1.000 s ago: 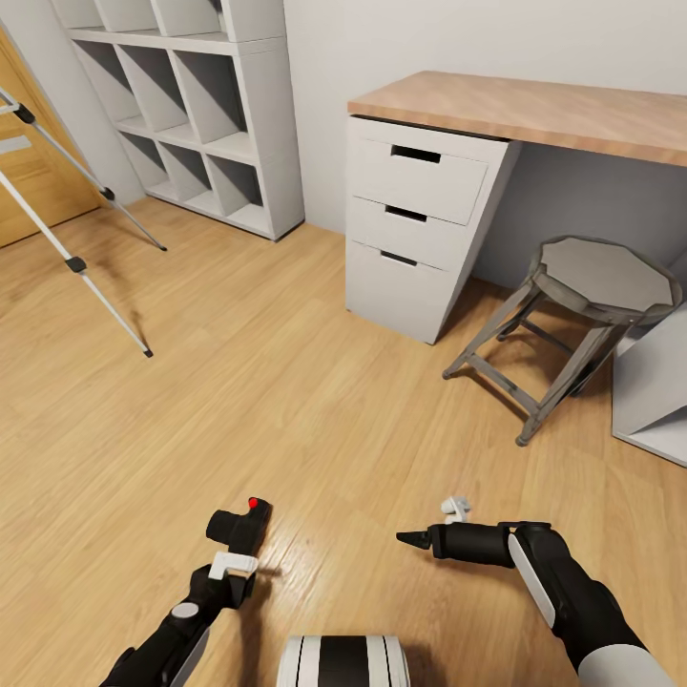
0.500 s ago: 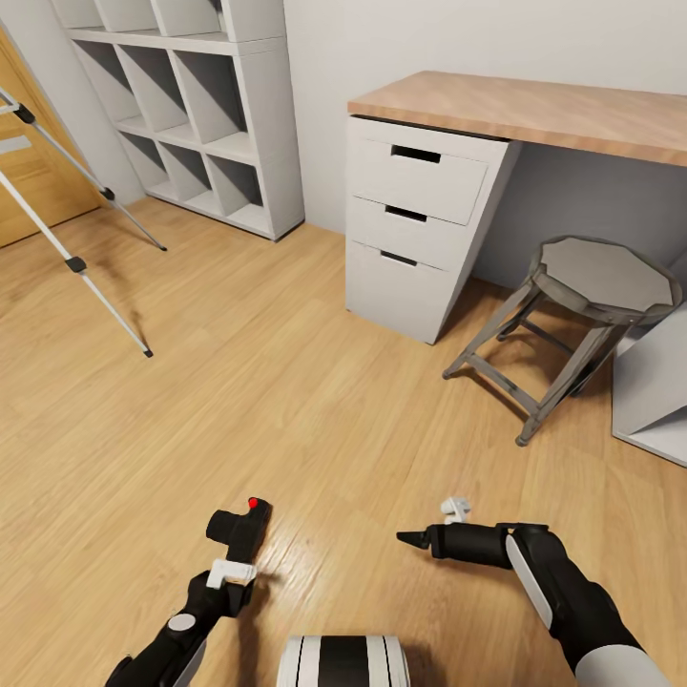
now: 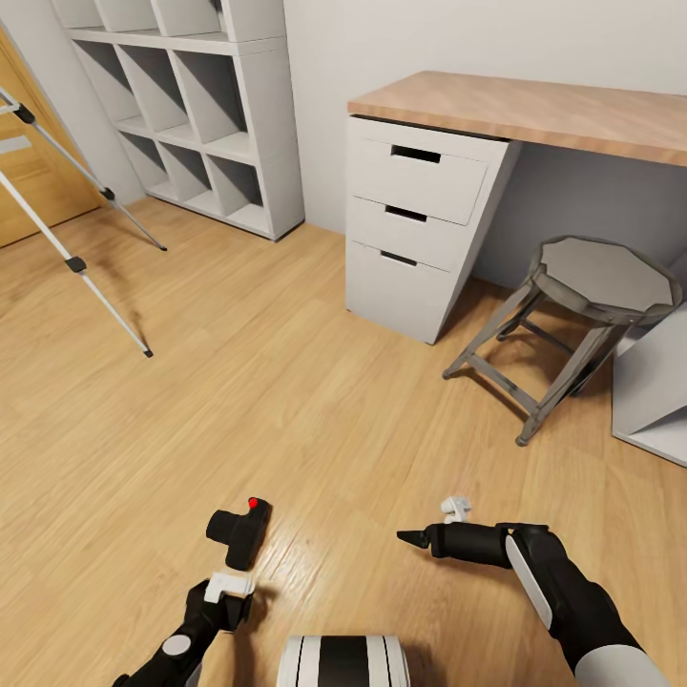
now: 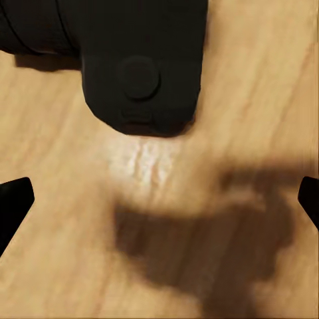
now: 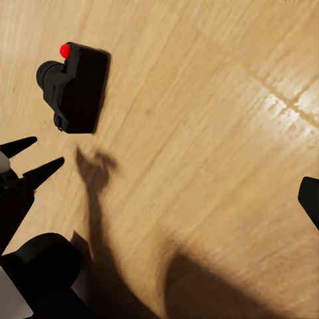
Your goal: Attach the digital camera to the camera tripod in the bedroom.
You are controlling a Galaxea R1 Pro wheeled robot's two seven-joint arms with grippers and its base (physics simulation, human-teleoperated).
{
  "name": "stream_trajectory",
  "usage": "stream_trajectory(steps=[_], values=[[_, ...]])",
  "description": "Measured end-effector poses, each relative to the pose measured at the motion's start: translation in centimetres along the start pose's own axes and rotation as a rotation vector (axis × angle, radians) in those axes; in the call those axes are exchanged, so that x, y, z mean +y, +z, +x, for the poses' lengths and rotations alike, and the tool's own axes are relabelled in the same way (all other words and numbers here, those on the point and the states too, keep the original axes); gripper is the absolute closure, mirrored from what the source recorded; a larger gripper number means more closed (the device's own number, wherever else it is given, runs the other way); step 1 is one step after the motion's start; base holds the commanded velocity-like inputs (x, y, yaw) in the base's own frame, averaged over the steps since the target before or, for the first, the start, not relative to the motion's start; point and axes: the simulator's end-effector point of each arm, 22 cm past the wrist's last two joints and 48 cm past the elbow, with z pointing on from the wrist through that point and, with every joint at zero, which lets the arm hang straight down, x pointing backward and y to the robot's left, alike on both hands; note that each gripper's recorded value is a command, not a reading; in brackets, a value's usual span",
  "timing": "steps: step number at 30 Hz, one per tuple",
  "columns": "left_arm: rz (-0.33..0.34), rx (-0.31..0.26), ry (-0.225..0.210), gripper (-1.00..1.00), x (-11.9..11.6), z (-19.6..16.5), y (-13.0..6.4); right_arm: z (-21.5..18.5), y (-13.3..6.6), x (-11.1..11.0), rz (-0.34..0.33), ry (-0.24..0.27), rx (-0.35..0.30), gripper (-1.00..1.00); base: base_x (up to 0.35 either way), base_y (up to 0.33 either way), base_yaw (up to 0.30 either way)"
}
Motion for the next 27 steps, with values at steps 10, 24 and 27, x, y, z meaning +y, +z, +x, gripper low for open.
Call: stream_trajectory(steps=[10,24,27], values=[[-0.003,-0.032,-0.012,-1.00,0.0,-1.7,0.2,0.0,0.0,-0.2,0.011,0.000,0.000,-1.00,0.000,0.000,0.000],[0.004,0.012,-0.020,-1.00,-0.3,0.5,0.7,1.2,0.9,-1.5,0.028,0.023,0.023,-1.00,0.000,0.000,0.000],[0.005,0.019,-0.020,-1.00,-0.4,0.9,0.9,1.7,1.2,-1.8,0.028,0.031,0.032,-1.00,0.000,0.000,0.000]])
